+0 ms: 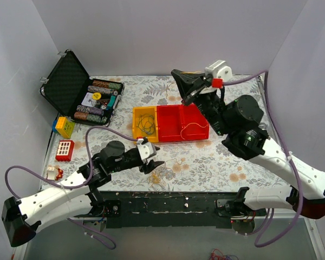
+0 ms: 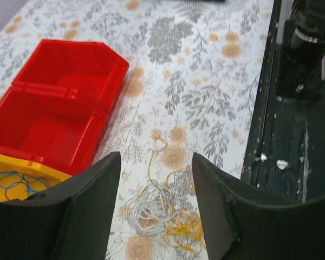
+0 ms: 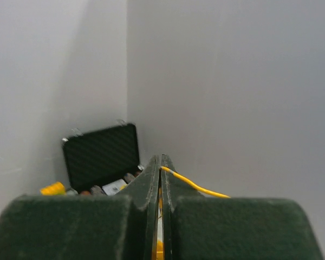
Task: Untangle the cables
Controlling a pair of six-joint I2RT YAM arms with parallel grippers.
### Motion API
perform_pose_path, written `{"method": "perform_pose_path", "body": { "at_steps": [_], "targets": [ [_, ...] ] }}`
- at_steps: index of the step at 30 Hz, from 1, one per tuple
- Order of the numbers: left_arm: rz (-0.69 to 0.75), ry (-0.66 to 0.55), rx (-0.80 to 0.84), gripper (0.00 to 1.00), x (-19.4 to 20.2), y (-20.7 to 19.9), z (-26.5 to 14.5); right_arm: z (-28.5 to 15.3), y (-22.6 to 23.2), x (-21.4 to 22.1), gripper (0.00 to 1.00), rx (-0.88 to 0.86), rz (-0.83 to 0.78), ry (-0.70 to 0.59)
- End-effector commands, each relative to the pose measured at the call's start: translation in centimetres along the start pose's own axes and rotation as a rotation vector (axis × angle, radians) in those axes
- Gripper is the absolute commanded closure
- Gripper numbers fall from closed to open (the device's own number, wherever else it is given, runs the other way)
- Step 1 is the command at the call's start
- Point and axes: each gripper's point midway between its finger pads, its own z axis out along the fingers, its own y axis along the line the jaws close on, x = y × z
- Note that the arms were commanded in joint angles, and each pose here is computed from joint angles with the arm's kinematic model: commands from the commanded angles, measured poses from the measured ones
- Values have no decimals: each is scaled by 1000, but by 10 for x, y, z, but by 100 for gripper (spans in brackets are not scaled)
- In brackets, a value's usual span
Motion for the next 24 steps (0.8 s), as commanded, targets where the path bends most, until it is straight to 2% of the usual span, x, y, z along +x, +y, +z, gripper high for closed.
{"method": "perform_pose_path", "body": {
  "at_steps": [1,11,19,24],
  "targets": [
    [62,-52,-53,40,-32,11,-15,1,-40,49,99,95,60,75],
    [114,-66,-96,14,-41,18,-27,7,-86,164,99,160,126,241],
    [156,-84,-121,10,-49,24,-30,-13,-122,248,99,255,178,383],
    [156,-85,-110,11,-47,22,-29,-30,-141,278,99,325,190,436]
  ]
}}
